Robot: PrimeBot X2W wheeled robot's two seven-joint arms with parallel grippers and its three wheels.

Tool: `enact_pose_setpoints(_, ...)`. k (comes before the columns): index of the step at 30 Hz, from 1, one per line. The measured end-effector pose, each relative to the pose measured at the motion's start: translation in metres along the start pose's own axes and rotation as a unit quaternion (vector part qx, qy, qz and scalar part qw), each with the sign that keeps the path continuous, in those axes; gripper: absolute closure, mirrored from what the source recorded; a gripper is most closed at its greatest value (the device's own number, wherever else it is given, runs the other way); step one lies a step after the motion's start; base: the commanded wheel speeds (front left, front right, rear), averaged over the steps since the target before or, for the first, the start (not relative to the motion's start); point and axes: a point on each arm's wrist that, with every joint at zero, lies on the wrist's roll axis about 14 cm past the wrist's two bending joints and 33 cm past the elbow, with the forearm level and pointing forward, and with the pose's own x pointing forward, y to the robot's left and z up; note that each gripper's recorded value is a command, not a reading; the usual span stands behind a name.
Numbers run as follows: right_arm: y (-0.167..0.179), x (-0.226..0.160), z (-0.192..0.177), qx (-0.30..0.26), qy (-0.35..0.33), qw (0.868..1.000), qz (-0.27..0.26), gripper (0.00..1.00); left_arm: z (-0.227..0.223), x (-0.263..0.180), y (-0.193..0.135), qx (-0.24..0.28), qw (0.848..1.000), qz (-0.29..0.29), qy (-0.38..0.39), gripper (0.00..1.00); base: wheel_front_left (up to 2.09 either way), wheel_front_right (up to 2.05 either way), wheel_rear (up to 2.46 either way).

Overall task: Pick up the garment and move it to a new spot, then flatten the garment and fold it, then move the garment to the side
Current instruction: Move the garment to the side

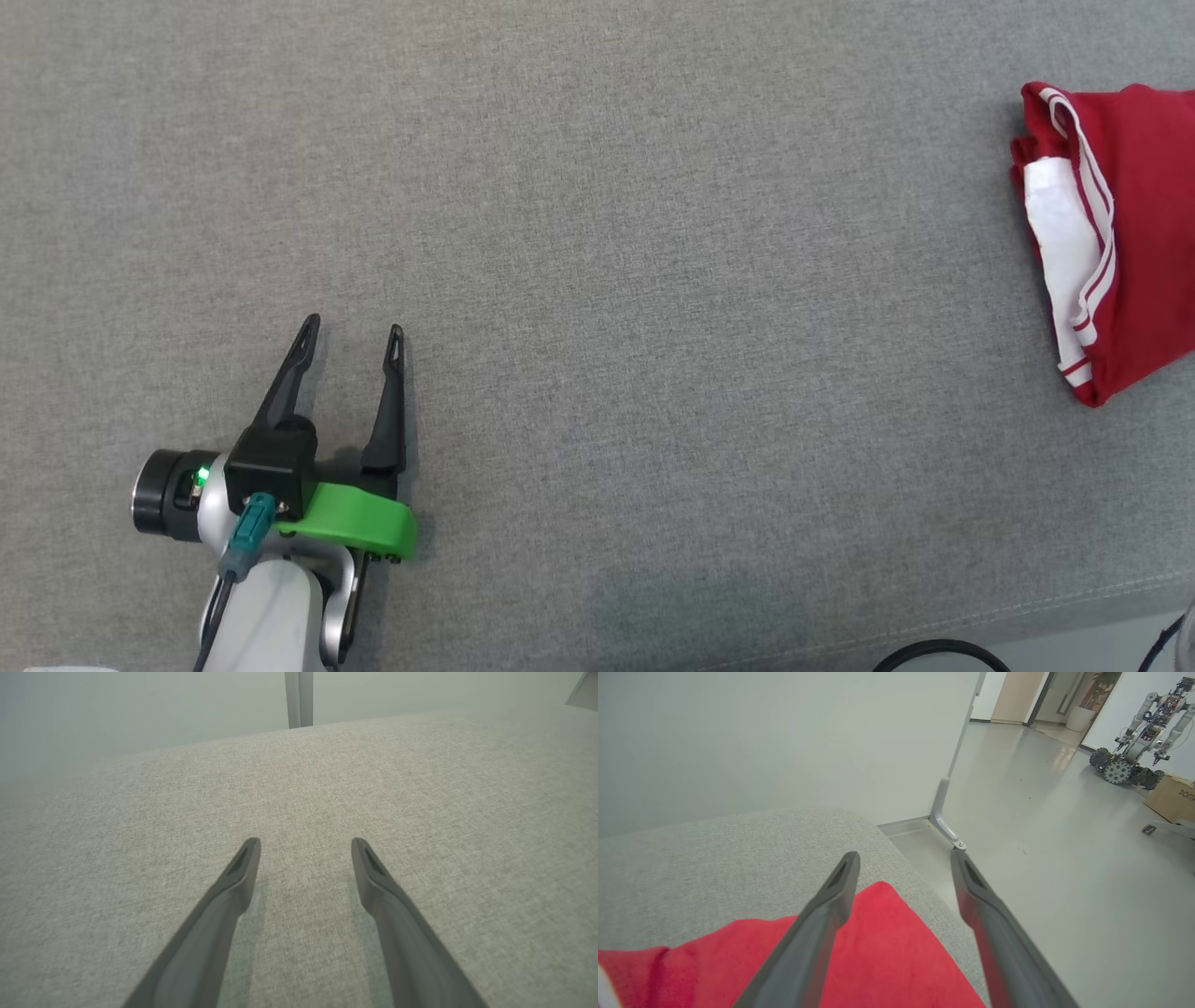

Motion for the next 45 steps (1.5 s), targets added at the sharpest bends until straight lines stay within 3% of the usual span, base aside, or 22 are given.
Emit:
enact_pose_setpoints(8,0.098,-0.045,0.023,0.022,-0.043,0.988,0.150,0.00,0.010,-0.024,0.011,-0.012,0.999,0.038,-0.004,0.00,0.00,0.00,0.00)
enact_pose_setpoints(15,0.139,-0.113,0.012,0.067,-0.031,0.970,0.229,0.00,0.017,-0.055,0.022,-0.018,0.997,0.072,-0.006,0.00,0.00,0.00,0.00)
enact_pose_setpoints(30,0.158,-0.218,-0.007,0.118,-0.001,0.948,0.296,0.00,0.030,-0.119,0.040,-0.041,0.989,0.136,-0.030,0.00,0.00,0.00,0.00)
enact_pose_setpoints(45,0.156,-0.249,0.016,0.124,-0.044,0.939,0.318,0.00,0.043,-0.147,0.048,-0.061,0.984,0.156,-0.064,0.00,0.00,0.00,0.00)
